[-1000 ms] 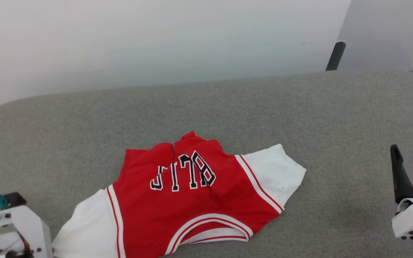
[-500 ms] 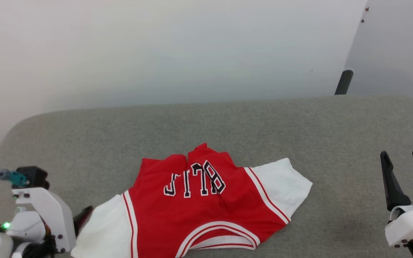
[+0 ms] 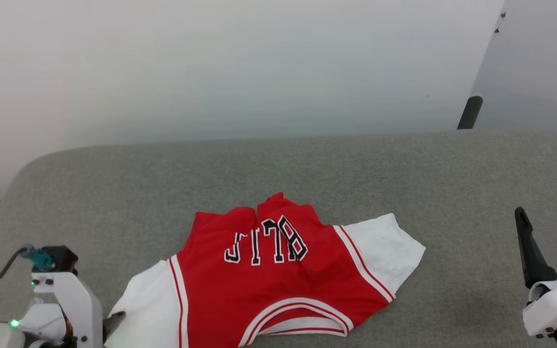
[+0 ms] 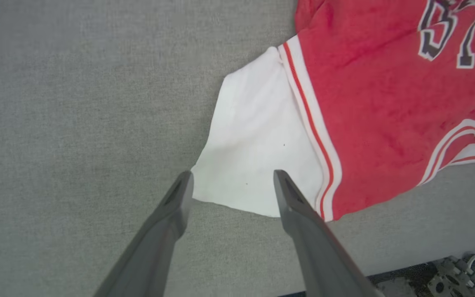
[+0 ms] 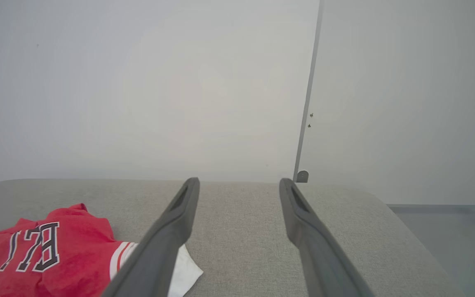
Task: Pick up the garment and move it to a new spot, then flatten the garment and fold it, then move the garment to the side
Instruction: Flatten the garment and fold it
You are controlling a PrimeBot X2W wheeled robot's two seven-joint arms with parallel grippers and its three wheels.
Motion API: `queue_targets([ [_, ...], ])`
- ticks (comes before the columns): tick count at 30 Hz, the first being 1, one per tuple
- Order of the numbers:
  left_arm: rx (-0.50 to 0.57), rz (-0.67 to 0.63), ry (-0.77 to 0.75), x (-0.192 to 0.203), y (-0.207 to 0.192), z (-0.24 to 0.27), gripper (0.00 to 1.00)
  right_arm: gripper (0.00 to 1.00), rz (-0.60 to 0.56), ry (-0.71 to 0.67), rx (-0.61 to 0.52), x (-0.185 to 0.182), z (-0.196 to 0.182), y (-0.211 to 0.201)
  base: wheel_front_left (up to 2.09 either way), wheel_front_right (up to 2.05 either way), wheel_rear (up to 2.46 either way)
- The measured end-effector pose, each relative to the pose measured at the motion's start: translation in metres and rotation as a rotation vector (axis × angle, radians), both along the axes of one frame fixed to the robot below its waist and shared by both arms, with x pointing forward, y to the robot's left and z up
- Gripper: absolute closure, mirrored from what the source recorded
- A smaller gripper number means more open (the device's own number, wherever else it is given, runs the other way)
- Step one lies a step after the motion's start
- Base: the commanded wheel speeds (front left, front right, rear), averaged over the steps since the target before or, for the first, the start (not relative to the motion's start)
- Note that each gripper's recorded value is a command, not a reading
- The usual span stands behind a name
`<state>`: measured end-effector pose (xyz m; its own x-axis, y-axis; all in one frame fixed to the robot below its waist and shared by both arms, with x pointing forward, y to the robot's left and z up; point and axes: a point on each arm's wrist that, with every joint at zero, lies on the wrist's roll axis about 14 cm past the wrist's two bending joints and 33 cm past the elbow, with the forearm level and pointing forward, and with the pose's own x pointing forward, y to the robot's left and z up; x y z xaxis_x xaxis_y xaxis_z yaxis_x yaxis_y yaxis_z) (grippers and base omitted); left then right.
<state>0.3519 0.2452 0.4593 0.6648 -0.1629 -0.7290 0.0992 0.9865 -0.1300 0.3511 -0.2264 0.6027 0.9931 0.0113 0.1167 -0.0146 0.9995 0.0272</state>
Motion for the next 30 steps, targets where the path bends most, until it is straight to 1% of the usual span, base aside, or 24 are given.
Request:
queue_targets([
  [9,0.041,0.015,0.163,0.002,0.016,-0.045,0.00,0.00,-0.024,0.048,-0.012,0.005,-0.009,-0.010,0.00,0.00,0.00],
  [13,0.036,0.027,0.214,0.008,0.018,-0.060,0.00,0.00,-0.028,0.060,-0.014,0.011,-0.011,-0.012,0.00,0.00,0.00],
  [17,0.006,0.059,0.267,0.011,0.017,-0.076,0.00,0.00,-0.027,0.070,-0.023,0.020,-0.012,-0.013,0.00,0.00,0.00],
  [23,0.002,0.079,0.320,0.020,0.021,-0.089,0.00,0.00,-0.015,0.102,-0.031,0.033,-0.018,-0.010,0.00,0.00,0.00],
  [24,-0.002,0.086,0.330,0.021,0.022,-0.092,0.18,0.00,-0.010,0.105,-0.032,0.035,-0.019,-0.008,0.00,0.00,0.00],
  [25,-0.012,0.096,0.348,0.020,0.022,-0.094,0.61,0.00,-0.005,0.108,-0.033,0.037,-0.019,-0.006,0.00,0.00,0.00],
  [26,-0.023,0.105,0.361,0.020,0.021,-0.096,1.00,0.00,0.002,0.111,-0.033,0.039,-0.019,-0.005,0.00,0.00,0.00],
  [28,-0.041,0.122,0.384,0.019,0.022,-0.099,1.00,0.00,0.022,0.127,-0.026,0.042,-0.021,0.001,0.00,0.00,0.00],
  [30,-0.048,0.140,0.392,0.019,0.027,-0.100,1.00,0.00,0.059,0.172,-0.002,0.044,-0.029,0.010,0.00,0.00,0.00],
])
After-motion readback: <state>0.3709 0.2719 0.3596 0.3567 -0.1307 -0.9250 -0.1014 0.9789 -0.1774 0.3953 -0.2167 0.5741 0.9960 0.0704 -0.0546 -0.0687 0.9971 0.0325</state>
